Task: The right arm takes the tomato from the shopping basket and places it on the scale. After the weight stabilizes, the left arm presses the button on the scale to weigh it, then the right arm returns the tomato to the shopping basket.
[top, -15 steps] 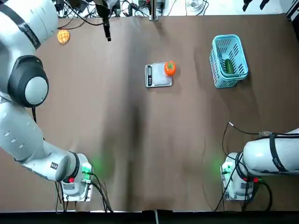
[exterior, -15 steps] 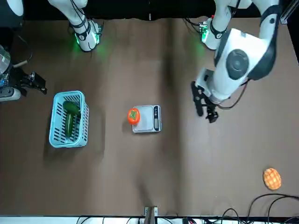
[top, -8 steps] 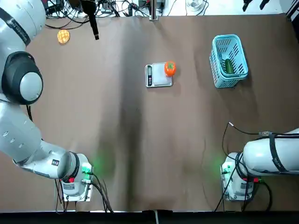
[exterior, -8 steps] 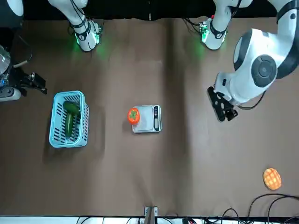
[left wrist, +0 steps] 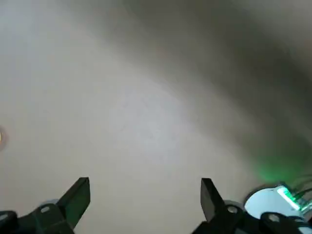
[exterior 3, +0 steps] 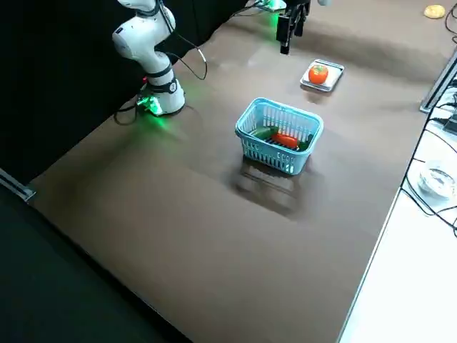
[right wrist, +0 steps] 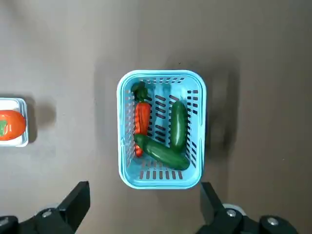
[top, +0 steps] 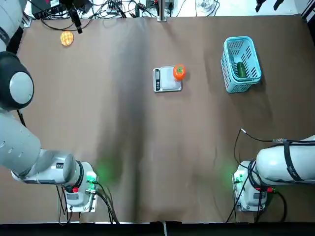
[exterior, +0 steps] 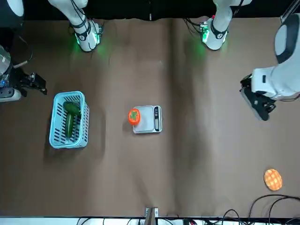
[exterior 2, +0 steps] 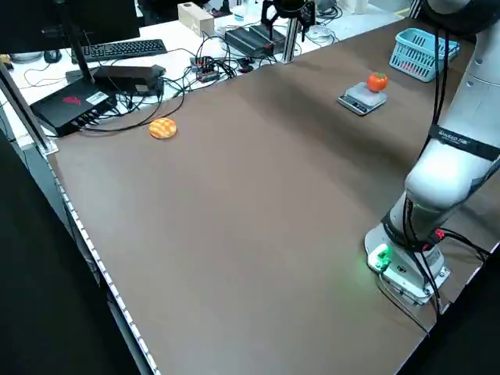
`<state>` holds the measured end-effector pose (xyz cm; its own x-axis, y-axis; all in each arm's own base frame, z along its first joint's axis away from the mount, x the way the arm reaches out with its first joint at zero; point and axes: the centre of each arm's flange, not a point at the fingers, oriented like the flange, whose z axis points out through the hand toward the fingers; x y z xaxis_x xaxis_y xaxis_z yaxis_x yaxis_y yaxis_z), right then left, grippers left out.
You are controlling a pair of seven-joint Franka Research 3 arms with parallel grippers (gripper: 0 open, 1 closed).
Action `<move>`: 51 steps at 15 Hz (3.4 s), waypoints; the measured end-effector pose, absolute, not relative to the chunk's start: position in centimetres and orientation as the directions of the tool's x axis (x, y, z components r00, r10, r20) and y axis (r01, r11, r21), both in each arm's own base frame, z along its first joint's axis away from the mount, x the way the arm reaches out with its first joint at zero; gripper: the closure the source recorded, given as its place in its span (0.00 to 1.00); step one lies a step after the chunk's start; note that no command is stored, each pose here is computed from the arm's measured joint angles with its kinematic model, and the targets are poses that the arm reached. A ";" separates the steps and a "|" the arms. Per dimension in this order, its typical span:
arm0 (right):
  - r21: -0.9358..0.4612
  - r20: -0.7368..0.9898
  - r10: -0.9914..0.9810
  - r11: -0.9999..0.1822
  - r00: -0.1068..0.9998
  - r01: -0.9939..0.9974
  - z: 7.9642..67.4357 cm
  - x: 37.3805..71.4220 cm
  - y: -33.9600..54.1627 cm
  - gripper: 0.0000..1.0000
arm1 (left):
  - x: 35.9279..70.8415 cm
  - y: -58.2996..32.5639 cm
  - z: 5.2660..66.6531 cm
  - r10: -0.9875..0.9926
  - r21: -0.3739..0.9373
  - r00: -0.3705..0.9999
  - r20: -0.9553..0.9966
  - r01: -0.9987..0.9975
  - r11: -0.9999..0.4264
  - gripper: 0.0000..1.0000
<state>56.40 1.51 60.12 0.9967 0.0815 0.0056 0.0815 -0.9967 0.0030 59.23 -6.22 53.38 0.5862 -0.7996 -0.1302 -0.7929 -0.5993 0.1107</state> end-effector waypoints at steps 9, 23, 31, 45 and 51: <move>-0.293 -0.083 0.158 -0.947 0.984 0.128 53.4 58.1 10.4 0.02 | 58.1 -5.8 56.1 -0.395 0.022 0.907 -0.146 -0.396 -0.918 0.00; -0.777 -0.053 0.161 -0.626 0.986 0.061 24.6 58.1 23.5 0.02 | 54.6 -3.7 61.4 -0.023 -0.037 0.991 -0.131 -0.028 -0.999 0.00; -0.839 0.048 0.142 -0.532 0.989 0.117 17.7 56.4 24.5 0.02 | 53.0 -2.8 63.2 0.093 -0.035 0.988 -0.127 0.089 -0.995 0.00; -0.887 -0.011 0.053 -0.462 0.999 0.014 15.3 54.1 24.5 0.04 | 50.0 -1.1 62.8 0.168 0.000 0.985 -0.046 0.168 -0.986 0.00; -0.902 -0.036 0.046 -0.431 0.998 -0.012 14.9 53.7 24.8 0.21 | 50.0 -1.1 62.7 0.162 0.000 0.986 -0.046 0.162 -0.987 0.00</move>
<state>53.66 24.83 14.93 0.9983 0.0457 -0.0355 -0.0124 -0.4307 -0.9024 50.04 -1.13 62.73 0.9857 0.1619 -0.0465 0.1621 -0.9868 -0.0002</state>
